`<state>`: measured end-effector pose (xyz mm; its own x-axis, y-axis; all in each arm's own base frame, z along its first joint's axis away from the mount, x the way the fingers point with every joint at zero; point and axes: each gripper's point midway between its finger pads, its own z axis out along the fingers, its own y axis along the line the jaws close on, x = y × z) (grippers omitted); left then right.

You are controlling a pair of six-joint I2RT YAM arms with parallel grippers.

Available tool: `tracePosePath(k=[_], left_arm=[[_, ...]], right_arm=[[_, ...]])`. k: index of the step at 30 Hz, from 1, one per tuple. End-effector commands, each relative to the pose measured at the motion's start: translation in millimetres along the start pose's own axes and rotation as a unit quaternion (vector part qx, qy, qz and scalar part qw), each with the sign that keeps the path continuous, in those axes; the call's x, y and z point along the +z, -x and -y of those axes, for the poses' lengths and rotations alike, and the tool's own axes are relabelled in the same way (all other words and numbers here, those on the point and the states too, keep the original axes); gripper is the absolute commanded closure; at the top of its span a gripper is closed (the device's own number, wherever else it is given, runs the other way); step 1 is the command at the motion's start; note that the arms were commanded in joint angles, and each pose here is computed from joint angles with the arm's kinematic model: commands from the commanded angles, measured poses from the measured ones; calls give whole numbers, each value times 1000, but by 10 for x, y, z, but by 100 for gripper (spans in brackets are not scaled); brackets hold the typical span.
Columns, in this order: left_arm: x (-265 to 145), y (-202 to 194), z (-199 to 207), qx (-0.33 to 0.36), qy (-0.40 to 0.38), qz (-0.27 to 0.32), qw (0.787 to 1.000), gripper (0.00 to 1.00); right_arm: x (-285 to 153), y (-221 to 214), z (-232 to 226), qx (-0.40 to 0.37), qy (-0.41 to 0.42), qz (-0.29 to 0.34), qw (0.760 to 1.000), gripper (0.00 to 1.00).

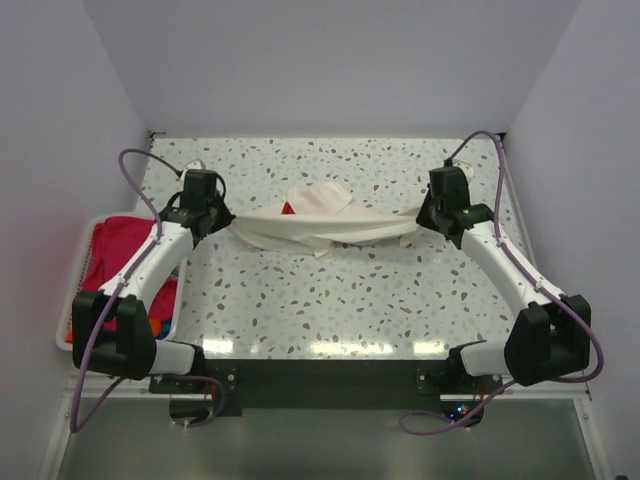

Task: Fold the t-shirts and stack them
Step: Flatten the tshirt out

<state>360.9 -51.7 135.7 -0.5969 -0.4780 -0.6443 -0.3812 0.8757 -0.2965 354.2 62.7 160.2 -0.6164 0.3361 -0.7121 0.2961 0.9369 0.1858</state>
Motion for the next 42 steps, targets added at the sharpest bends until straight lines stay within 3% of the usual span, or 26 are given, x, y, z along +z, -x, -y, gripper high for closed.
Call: tracePosePath(k=[1, 4, 11, 14, 22, 26, 29, 34, 36, 39, 41, 42], left_arm=[[63, 156, 152, 16, -27, 9, 999, 100], [79, 420, 333, 20, -40, 23, 999, 100], [-315, 809, 561, 26, -79, 63, 995, 100], [-565, 837, 602, 23, -104, 70, 992, 100], [-1660, 1274, 498, 23, -122, 170, 978, 100], [-1881, 1451, 606, 18, -142, 188, 972, 100], [-1721, 1550, 752, 13, -150, 182, 972, 100], [-905, 1400, 1120, 22, -174, 95, 980, 100], [-754, 1131, 1302, 35, -214, 40, 975, 100], [-758, 650, 1498, 89, -223, 21, 971, 99], [-784, 226, 1606, 117, -229, -1, 966, 86], [-697, -103, 1458, 116, -216, -31, 969, 77]], right_arm=[[167, 227, -64, 18, 16, 9, 1000, 94], [184, 475, -150, 26, 22, 24, 999, 100], [-147, 779, -349, 32, 74, 49, 996, 100], [-384, 760, -335, 35, 92, 54, 994, 100], [-1302, 1025, -130, 45, 112, 140, 983, 97], [-1302, 1104, -141, 36, 103, 138, 984, 96], [-1053, 1151, -257, 36, 102, 122, 987, 96], [-404, 1069, -388, 29, 78, 66, 994, 98], [-108, 1000, -332, 27, 53, 49, 997, 98], [182, 896, -173, 38, 29, 23, 999, 100], [264, 867, -79, 47, 21, 18, 999, 99], [301, 813, -63, 51, 25, 12, 998, 99]])
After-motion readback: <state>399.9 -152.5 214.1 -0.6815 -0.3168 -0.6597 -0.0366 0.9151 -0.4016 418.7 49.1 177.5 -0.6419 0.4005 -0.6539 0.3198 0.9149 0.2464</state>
